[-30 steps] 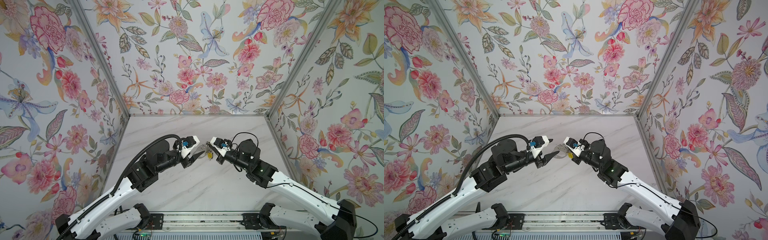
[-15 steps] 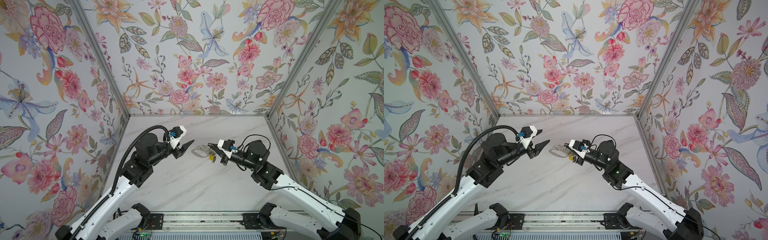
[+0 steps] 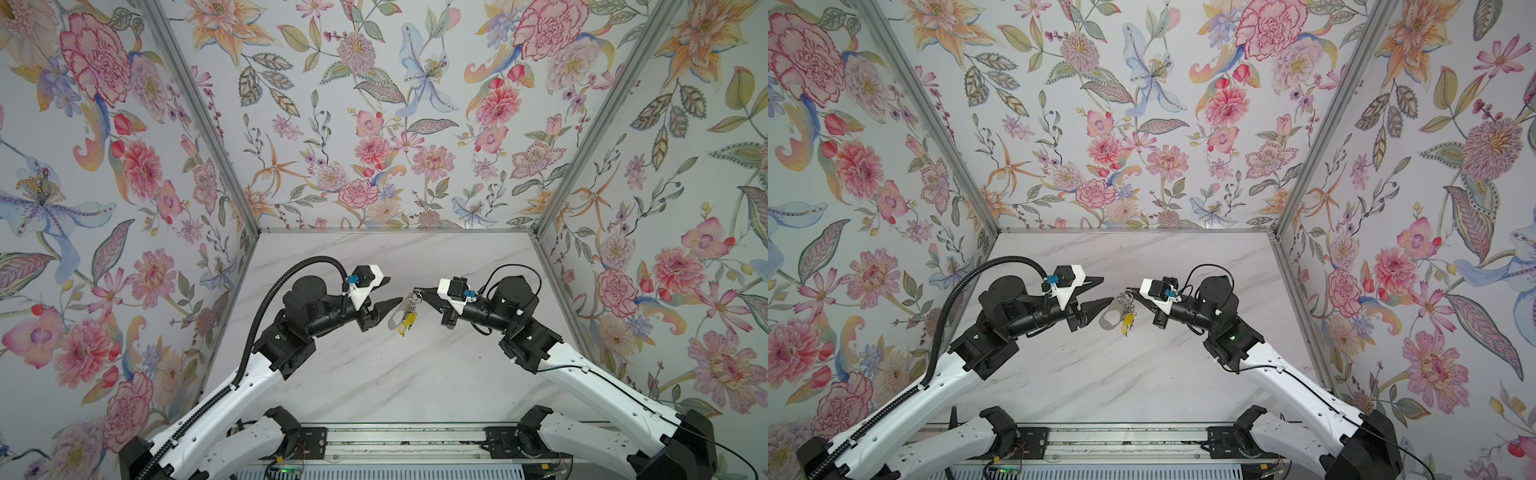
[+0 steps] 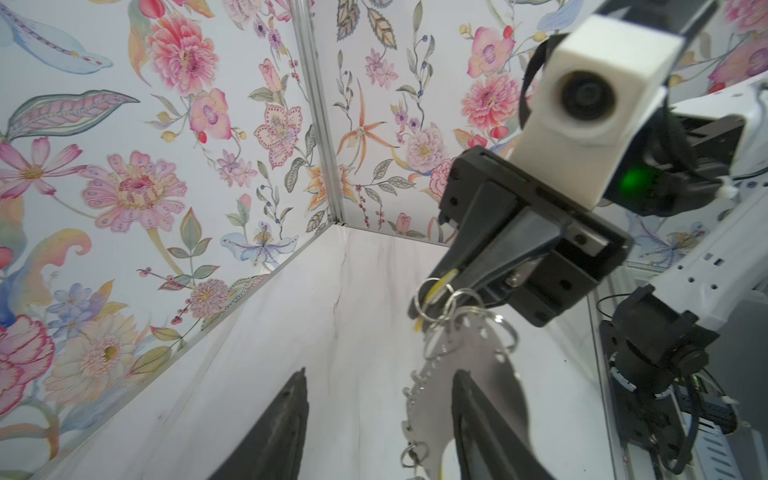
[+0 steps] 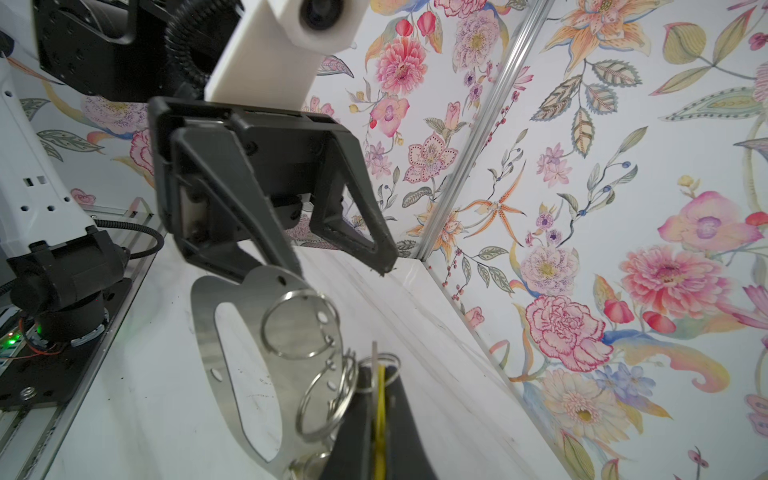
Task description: Remove the keys from the keyring
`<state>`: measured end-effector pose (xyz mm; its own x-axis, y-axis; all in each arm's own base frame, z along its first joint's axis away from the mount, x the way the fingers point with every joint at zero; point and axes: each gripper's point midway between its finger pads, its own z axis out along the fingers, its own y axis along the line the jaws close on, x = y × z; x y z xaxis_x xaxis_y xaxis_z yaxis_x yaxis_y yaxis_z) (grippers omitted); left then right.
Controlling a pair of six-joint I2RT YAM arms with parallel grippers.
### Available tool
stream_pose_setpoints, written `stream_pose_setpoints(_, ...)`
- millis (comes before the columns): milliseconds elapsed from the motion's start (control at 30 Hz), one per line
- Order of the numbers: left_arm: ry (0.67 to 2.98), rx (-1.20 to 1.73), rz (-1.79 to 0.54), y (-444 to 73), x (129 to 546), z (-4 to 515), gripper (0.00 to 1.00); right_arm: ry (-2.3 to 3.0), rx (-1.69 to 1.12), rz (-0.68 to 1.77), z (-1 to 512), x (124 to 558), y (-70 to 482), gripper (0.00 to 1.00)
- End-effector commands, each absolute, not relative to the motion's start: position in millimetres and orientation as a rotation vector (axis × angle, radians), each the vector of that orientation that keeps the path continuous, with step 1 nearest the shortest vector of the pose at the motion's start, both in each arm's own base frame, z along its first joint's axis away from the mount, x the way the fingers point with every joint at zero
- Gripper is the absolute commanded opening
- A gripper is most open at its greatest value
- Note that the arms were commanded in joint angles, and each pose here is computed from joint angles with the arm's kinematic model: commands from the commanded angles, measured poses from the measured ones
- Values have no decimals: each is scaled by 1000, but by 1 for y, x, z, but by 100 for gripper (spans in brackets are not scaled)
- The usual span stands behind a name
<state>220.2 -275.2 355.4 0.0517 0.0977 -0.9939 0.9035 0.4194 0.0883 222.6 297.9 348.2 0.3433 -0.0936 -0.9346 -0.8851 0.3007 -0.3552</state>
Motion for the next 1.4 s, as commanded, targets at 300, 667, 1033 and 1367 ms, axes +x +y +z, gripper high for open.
stream_pose_setpoints(300, 1385, 946, -711, -280, 224, 372, 57, 910, -1114, 896, 393, 222, 286, 0)
stream_pose_setpoints(667, 1327, 973, -733, -293, 229, 393, 45, 795, -1107, 1055, 413, 220, 281, 0)
stream_pose_setpoints(1033, 1237, 976, -812, -307, 228, 405, 31, 746, -1088, 1084, 425, 216, 279, 0)
stream_pose_setpoints(1367, 1178, 981, -913, -316, 219, 414, 18, 732, -1079, 1102, 429, 216, 279, 0)
